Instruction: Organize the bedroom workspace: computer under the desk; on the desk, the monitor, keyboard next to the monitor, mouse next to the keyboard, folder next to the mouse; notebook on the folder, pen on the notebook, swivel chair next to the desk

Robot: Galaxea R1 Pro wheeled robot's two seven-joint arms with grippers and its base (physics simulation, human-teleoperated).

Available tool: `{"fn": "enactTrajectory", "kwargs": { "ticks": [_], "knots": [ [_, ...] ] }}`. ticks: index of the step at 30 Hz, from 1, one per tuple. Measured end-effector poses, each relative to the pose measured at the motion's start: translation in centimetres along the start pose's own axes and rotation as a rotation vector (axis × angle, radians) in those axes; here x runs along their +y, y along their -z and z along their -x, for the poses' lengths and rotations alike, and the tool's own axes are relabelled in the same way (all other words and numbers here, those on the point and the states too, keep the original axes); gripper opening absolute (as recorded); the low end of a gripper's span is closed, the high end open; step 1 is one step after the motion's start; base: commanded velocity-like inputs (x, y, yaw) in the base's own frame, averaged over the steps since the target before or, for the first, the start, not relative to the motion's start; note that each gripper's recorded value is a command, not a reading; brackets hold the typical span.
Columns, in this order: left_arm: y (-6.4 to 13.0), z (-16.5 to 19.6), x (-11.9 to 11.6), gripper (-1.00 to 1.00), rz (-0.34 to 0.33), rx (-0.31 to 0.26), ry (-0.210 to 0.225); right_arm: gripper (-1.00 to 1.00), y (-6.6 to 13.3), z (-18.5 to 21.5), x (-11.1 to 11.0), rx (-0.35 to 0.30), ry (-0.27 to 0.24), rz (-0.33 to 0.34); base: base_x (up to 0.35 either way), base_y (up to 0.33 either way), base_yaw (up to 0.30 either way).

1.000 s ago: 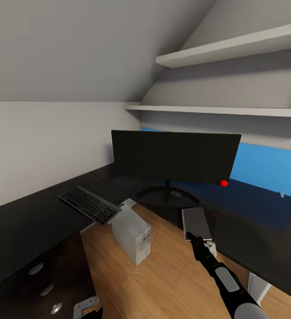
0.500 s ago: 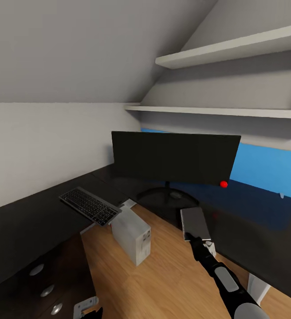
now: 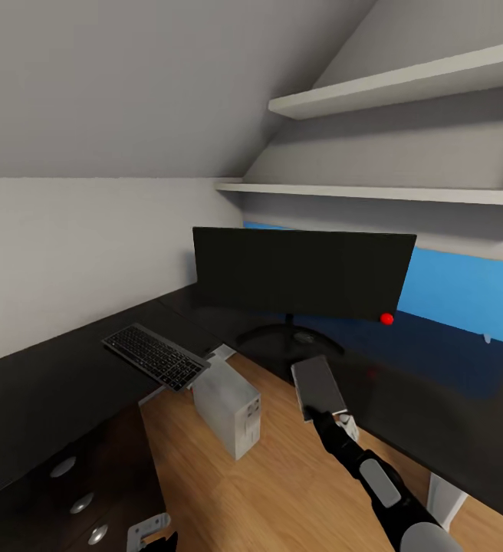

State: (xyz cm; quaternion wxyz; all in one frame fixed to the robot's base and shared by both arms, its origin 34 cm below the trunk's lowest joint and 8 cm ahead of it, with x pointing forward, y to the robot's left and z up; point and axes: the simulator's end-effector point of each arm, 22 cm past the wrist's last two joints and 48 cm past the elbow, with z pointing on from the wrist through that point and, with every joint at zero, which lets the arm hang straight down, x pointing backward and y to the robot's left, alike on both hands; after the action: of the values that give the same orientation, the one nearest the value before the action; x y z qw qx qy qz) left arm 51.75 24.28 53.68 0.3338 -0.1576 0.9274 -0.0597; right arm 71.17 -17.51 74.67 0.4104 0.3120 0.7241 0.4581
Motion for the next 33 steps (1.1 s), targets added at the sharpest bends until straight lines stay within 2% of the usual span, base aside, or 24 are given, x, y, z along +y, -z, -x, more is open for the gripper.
{"fn": "enactTrajectory", "kwargs": {
  "ticks": [19,33],
  "knots": [
    [0.0,0.0,0.0,1.00,0.000,0.000,-0.001,-1.00,-0.1,-0.6,2.2,0.014,0.006,0.091,0.000,0.000,0.010],
    [-0.1,-0.2,0.1,1.00,0.002,0.004,0.000,-1.00,-0.2,-0.9,2.1,0.017,0.001,0.092,0.000,0.000,0.223]
  ]
}}
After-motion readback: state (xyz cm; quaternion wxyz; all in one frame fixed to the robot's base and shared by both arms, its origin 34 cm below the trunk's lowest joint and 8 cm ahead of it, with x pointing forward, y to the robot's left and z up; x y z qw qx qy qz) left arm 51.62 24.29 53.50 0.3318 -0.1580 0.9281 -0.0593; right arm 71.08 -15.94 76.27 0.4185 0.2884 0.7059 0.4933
